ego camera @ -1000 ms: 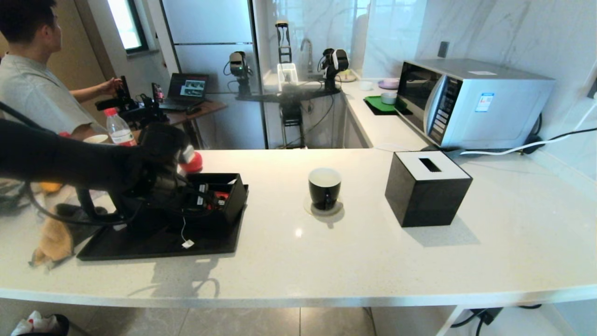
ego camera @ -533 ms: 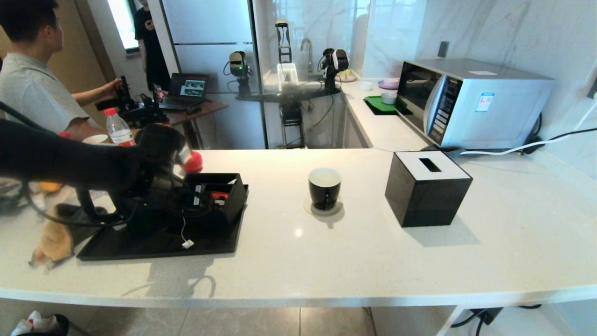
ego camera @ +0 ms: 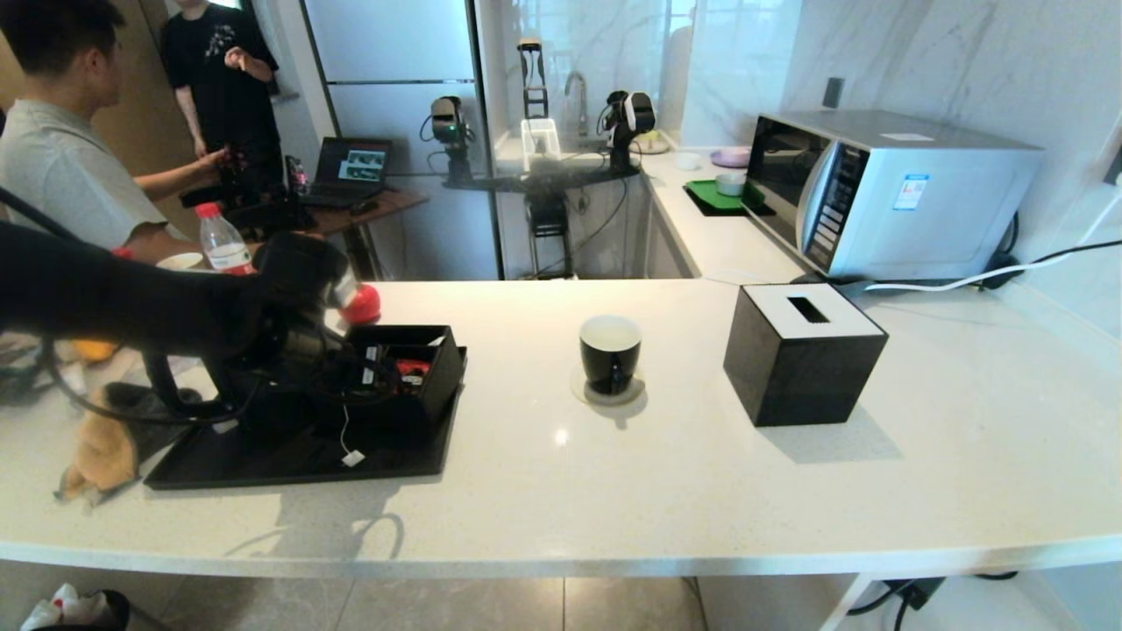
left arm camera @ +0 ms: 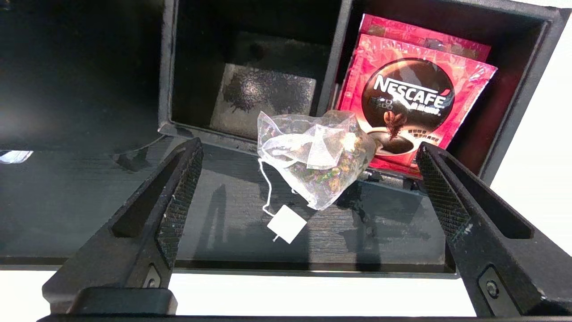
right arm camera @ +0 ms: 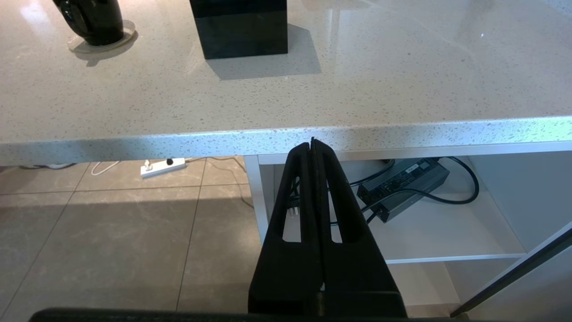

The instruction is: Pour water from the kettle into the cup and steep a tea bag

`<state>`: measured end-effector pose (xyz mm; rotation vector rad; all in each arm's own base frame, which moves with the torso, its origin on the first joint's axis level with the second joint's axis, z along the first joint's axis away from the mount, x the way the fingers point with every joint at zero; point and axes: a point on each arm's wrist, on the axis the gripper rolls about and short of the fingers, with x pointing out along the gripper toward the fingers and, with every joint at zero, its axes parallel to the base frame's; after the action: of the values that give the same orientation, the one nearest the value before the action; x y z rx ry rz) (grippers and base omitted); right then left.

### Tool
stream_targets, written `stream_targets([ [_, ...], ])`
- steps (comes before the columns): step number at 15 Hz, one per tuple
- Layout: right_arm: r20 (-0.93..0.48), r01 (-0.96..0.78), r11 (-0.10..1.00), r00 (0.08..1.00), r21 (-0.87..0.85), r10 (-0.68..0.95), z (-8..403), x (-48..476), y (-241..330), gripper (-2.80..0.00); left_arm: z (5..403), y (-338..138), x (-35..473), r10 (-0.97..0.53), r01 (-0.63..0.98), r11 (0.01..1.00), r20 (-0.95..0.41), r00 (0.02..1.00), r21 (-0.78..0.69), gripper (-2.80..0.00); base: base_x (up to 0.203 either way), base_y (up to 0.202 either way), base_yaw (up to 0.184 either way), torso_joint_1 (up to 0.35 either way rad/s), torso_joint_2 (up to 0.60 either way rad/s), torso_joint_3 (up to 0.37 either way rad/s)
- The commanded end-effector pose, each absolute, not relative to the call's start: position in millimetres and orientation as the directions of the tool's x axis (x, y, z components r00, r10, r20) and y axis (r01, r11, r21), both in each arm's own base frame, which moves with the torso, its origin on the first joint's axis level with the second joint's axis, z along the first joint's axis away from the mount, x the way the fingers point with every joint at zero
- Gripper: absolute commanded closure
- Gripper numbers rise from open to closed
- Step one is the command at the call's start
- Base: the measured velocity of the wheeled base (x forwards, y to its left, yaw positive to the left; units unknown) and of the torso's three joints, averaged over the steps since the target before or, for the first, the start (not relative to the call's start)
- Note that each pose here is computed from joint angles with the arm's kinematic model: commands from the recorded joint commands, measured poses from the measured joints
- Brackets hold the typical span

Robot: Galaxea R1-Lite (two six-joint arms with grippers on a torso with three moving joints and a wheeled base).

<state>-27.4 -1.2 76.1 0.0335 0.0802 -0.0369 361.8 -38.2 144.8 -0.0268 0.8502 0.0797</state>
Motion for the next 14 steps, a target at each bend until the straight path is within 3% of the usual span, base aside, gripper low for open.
stream_targets([
  [1,-0.083,0.038,0.999,0.996,0.033,-0.035,76.0,-27.3,-1.2,0.0,144.9,-38.2,361.8,0.061,-0.082,0.997,-0.751,0.657,0.008,-2.8,0.0,0.0,0.0,0.0,0.0,0.0],
  [14,-0.083,0.038,0.999,0.996,0.033,-0.035,76.0,-27.3,-1.2,0.0,143.6,-38.6,361.5,0.062,-0.082,0.997,-0.754,0.654,0.01,-2.8,0.0,0.0,0.0,0.0,0.0,0.0],
])
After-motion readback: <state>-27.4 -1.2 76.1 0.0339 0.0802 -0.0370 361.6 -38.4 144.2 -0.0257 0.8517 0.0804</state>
